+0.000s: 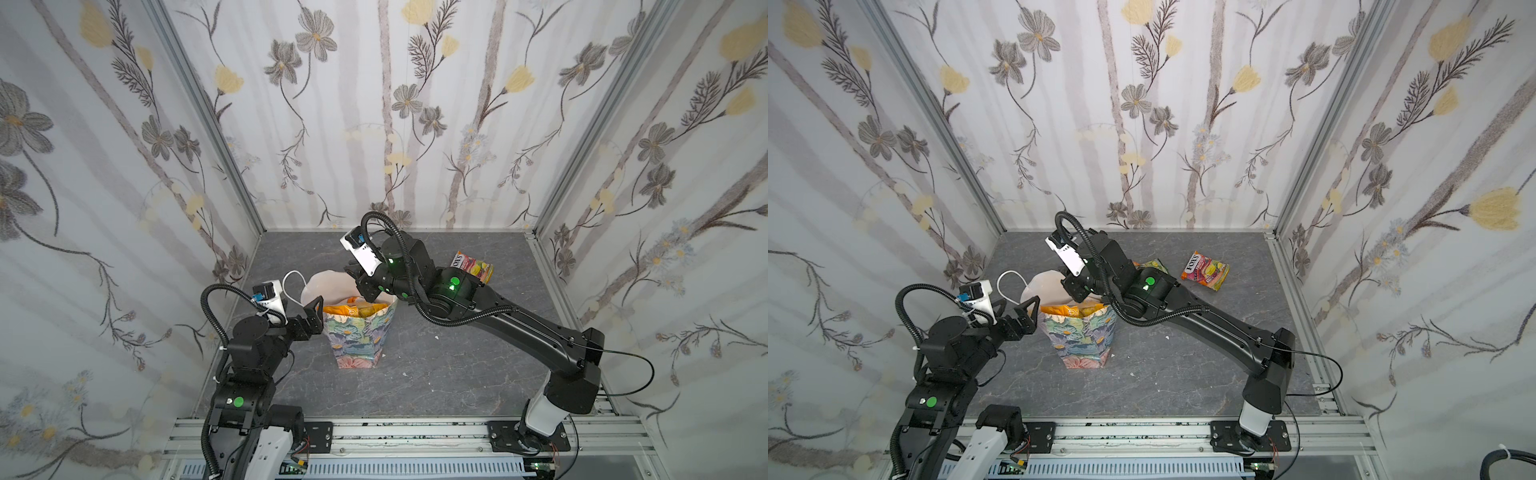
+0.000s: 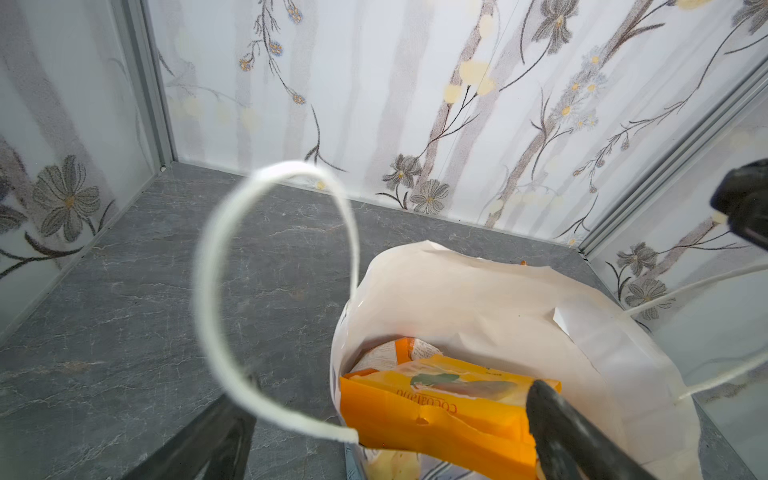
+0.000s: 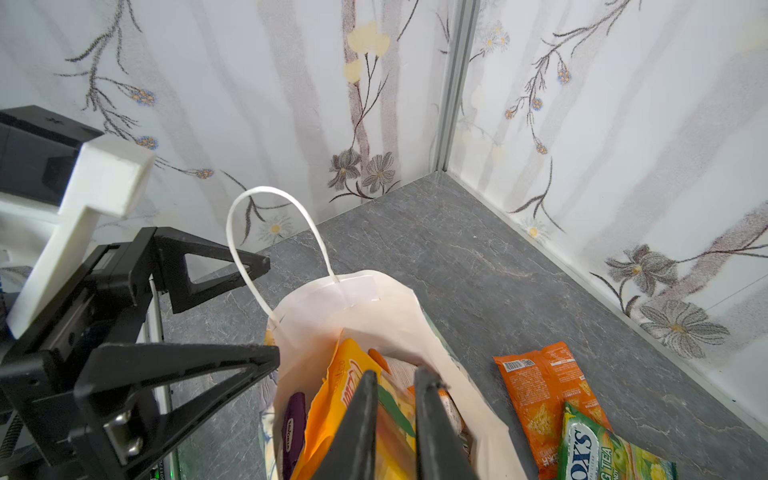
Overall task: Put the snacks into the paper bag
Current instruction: 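Move the right gripper back over the remaining packets on the table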
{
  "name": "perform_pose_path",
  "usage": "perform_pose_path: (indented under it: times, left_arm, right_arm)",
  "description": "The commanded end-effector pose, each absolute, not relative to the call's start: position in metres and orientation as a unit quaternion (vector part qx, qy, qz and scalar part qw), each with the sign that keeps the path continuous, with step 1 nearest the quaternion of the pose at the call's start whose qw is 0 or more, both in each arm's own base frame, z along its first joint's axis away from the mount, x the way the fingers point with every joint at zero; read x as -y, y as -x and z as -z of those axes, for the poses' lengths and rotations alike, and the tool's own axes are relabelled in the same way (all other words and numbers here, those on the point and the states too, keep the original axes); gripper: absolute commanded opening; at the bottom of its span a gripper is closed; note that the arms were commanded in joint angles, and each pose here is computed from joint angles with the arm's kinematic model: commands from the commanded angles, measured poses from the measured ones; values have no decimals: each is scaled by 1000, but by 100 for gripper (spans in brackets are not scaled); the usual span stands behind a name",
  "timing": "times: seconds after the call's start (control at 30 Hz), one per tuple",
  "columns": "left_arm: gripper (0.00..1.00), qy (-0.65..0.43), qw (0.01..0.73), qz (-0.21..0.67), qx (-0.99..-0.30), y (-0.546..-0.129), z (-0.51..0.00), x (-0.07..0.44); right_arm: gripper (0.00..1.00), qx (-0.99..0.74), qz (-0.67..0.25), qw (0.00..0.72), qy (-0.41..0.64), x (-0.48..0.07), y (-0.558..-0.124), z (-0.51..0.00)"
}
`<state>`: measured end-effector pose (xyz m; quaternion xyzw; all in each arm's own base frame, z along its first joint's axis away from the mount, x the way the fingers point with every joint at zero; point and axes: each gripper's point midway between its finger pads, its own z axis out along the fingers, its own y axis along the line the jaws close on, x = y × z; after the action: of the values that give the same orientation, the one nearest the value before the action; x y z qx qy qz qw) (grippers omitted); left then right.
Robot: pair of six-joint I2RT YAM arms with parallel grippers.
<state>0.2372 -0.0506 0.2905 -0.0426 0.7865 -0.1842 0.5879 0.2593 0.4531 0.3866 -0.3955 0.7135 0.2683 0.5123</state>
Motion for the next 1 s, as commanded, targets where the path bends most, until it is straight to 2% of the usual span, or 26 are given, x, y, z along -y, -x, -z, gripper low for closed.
perform_pose_path:
  times: [0.0, 0.17, 0.37, 0.53, 0.77, 0.9, 0.97]
  left_arm:
    - [100, 46, 600, 186, -777, -239, -297, 50]
    - [100, 46, 600, 187, -777, -239, -298, 50]
    - [100, 46, 600, 186, -777, -239, -297, 49]
    - [100, 54, 605, 178, -774, -238, -300, 45]
    - [100, 60, 624, 172, -760, -229, -312, 40]
    - [100, 74, 641, 162, -746, -222, -319, 32]
    - [100, 82, 645, 156, -743, -220, -321, 28]
  right_arm:
    - [20, -701, -269, 538, 385, -445, -258, -410]
    - [34, -705, -269, 544, 367, -426, -250, -427]
    - [38, -716, -251, 560, 333, -393, -248, -431]
    - [45, -722, -239, 575, 301, -368, -248, -427]
    - [55, -743, -231, 576, 248, -329, -243, -411]
    - [56, -768, -230, 565, 195, -294, -236, -380]
    - [61, -779, -222, 562, 165, -274, -236, -366]
